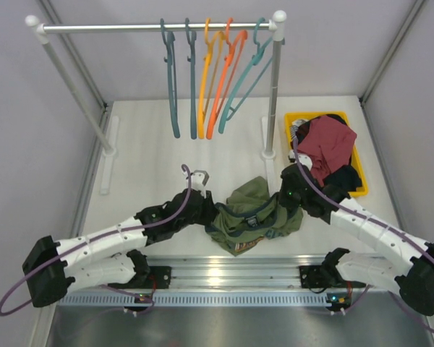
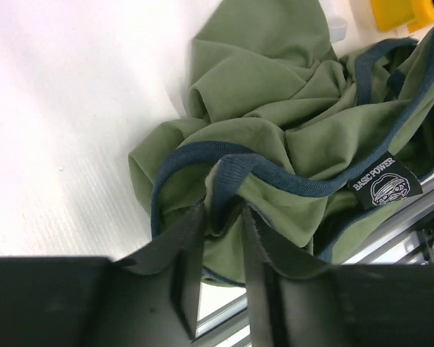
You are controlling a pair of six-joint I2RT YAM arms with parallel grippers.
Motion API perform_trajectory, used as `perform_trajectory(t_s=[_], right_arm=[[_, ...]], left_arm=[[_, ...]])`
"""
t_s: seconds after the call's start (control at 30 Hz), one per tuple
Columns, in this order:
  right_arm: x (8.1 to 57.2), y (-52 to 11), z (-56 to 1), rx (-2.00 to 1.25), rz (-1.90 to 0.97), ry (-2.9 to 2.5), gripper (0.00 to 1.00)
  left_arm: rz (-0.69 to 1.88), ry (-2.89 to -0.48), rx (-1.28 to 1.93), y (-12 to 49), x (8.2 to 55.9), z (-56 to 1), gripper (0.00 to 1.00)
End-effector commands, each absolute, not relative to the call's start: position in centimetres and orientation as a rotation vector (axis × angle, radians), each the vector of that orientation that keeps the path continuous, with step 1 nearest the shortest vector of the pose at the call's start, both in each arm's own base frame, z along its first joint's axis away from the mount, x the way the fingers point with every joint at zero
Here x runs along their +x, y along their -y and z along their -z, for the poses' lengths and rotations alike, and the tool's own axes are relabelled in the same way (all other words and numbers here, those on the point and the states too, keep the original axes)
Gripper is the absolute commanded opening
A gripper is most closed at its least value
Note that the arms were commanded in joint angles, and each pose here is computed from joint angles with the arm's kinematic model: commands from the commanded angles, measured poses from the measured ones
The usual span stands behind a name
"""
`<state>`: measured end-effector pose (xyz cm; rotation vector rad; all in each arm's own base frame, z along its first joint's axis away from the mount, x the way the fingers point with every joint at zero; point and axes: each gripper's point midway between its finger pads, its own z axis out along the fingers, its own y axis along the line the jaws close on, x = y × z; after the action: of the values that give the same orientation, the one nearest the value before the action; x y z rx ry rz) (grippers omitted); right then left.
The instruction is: Place the tank top on the hanger
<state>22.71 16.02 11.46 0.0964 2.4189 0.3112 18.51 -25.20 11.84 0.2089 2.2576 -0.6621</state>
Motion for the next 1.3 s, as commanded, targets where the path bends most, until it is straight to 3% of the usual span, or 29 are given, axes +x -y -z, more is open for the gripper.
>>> perform_trajectory(t_s=[0.0, 0.1, 0.3, 0.4, 0.43, 0.6, 0.73, 0.87, 1.03, 1.2, 1.27], right_arm=[[23.1, -17.2, -12.8, 0.047, -0.415, -2.376, 0.0], [22.9, -17.4, -12.7, 0.04, -0.438, -2.38, 0.0], [22.6, -17.5, -13.2, 0.034, -0.464, -2.372, 0.0], [22.6, -17.7, -13.5, 0.027, -0.481, -2.368, 0.0], [22.6, -17.8, -13.6, 0.028, -0.484, -2.367, 0.0], [22.7, -18.1, -14.0, 0.01, -0.496, -2.363, 0.0], [22.7, -18.3, -13.8, -0.002, -0.497, -2.371, 0.0], [23.0, -19.0, -13.7, -0.02, -0.517, -2.378, 0.0], [23.3, -19.3, -13.3, -0.042, -0.511, -2.392, 0.0], [23.2, -19.3, -12.5, -0.047, -0.5, -2.413, 0.0], [23.2, -19.4, -12.3, -0.053, -0.501, -2.419, 0.0]], left_arm=[[0.737, -2.166, 0.166, 25.2, 18.9, -14.6, 0.34], [0.713, -2.178, 0.149, 23.8, 18.3, -15.2, 0.41], [0.667, -2.176, 0.021, 20.5, 17.6, -17.4, 0.46], [0.625, -2.153, -0.055, 18.0, 17.3, -19.2, 0.58], [0.601, -2.153, -0.062, 17.1, 17.0, -20.0, 0.66], [0.536, -2.026, -0.119, 12.8, 16.8, -25.7, 0.66], [0.572, -1.82, -0.13, 10.5, 17.1, -34.8, 0.67], [0.423, -1.65, -0.157, 8.6, 19.4, -43.6, 0.7], [0.051, -1.539, -0.166, 9.1, 24.2, -52.3, 0.81], [0.007, -1.492, -0.119, 12.3, 27.5, -58.1, 0.86], [-0.061, -1.541, -0.09, 13.1, 30.4, -57.1, 0.86]])
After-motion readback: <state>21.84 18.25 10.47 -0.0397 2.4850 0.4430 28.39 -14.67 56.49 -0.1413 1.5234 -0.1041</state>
